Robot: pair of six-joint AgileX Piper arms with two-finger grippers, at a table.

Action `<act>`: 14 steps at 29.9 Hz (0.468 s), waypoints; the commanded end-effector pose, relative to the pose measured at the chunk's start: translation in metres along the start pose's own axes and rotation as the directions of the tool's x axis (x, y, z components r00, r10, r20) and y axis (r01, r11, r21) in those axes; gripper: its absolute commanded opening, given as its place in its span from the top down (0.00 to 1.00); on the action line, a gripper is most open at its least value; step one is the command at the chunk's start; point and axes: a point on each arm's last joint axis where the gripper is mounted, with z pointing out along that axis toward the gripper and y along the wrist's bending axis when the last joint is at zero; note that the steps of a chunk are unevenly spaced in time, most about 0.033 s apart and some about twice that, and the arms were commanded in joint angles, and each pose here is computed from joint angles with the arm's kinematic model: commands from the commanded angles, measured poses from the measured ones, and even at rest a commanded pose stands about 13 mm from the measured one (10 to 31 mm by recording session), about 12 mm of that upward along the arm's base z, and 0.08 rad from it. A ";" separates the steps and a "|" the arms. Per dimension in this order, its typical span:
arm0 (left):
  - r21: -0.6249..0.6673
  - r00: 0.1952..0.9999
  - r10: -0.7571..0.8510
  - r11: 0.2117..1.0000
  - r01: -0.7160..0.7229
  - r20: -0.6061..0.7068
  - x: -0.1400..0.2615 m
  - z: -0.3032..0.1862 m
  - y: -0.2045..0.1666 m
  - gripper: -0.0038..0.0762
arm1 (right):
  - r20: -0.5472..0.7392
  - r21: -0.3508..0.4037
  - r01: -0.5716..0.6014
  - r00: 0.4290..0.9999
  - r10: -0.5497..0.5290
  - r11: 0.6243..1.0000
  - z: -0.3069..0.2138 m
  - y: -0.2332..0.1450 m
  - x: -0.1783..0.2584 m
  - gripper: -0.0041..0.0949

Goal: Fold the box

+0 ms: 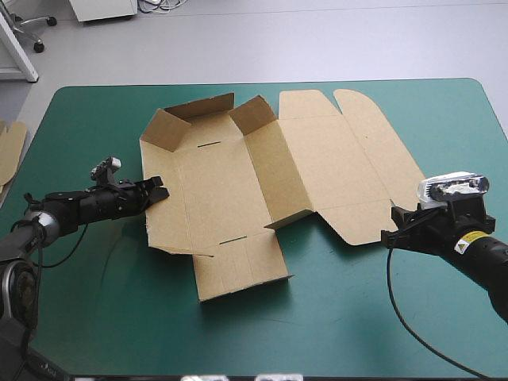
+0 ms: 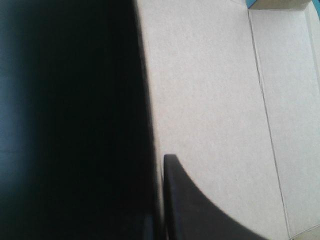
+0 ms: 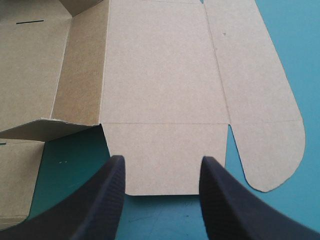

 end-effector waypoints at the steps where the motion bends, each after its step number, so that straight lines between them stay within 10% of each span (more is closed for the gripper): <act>1: 0.064 0.995 0.095 0.993 -0.095 0.002 -0.013 -0.008 -0.019 0.97 | 0.092 -0.001 0.002 0.996 -0.002 1.000 -0.006 0.001 -0.014 0.51; 14: 0.108 0.856 0.503 0.863 -0.493 -0.115 -0.079 -0.009 -0.047 0.97 | 0.118 -0.003 0.005 0.993 -0.004 1.000 -0.012 0.002 -0.021 0.51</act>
